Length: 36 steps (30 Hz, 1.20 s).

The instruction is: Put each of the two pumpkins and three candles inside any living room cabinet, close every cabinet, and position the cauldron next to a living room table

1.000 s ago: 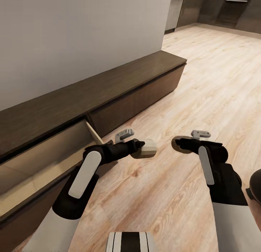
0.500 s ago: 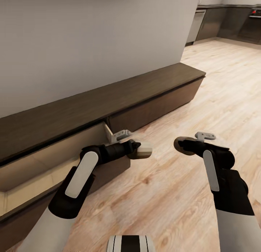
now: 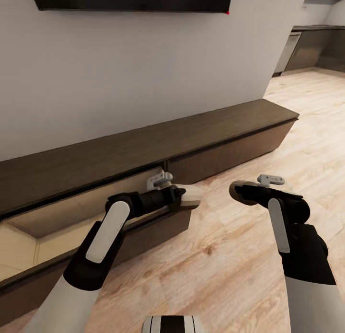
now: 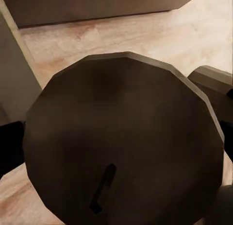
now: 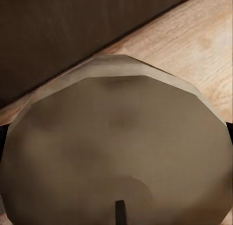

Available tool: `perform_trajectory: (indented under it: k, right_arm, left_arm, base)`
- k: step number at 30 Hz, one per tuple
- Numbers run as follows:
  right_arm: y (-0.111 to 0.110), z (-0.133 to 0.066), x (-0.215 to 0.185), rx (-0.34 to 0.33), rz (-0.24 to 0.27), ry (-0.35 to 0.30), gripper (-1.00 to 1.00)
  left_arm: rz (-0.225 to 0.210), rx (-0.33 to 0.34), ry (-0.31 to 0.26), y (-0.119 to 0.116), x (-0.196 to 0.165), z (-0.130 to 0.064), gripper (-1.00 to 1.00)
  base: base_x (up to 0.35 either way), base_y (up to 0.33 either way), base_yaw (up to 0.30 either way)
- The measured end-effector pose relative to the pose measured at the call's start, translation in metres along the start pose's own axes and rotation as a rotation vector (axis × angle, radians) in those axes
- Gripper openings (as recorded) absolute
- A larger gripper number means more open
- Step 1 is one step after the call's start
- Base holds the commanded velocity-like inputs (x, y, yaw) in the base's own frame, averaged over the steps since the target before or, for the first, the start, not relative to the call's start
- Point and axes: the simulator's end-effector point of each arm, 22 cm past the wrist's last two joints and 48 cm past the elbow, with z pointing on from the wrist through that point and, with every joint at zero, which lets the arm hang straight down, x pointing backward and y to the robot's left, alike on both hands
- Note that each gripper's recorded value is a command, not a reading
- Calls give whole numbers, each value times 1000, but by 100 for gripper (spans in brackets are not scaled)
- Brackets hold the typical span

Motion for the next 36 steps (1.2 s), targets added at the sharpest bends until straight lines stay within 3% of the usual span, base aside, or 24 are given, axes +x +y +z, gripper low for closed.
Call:
perform_trajectory:
  k: [10, 13, 15, 16, 25, 31, 36]
  right_arm:
    - [2, -19, -20, -8, 3, -40, -100]
    - [3, -25, -25, -11, 4, -52, -100]
    - [4, -29, -29, -14, 4, -60, -100]
    - [5, -31, -31, -16, 5, -64, -100]
    - [16, -49, -45, -42, 4, -96, -100]
    - [54, -62, -47, -118, -41, -103, -100]
    - [103, -74, -35, -241, -74, -81, -100]
  left_arm:
    - [2, -4, -42, -6, -16, -18, -100]
    - [3, -26, -54, 5, -20, -25, -100]
    - [17, -82, -58, 33, -20, -33, -100]
    - [-4, -81, -69, 38, -24, -37, -100]
    - [-53, -138, -117, 73, -38, -65, -100]
    - [-50, -145, -139, 73, -46, -77, -100]
    - [-35, -162, -157, 76, -53, -89, -100]
  base:
    - [0, 0, 289]
    - [0, 0, 289]
    - [0, 0, 289]
    - [0, 0, 289]
    - [0, 0, 289]
    - [0, 0, 289]
    - [0, 0, 290]
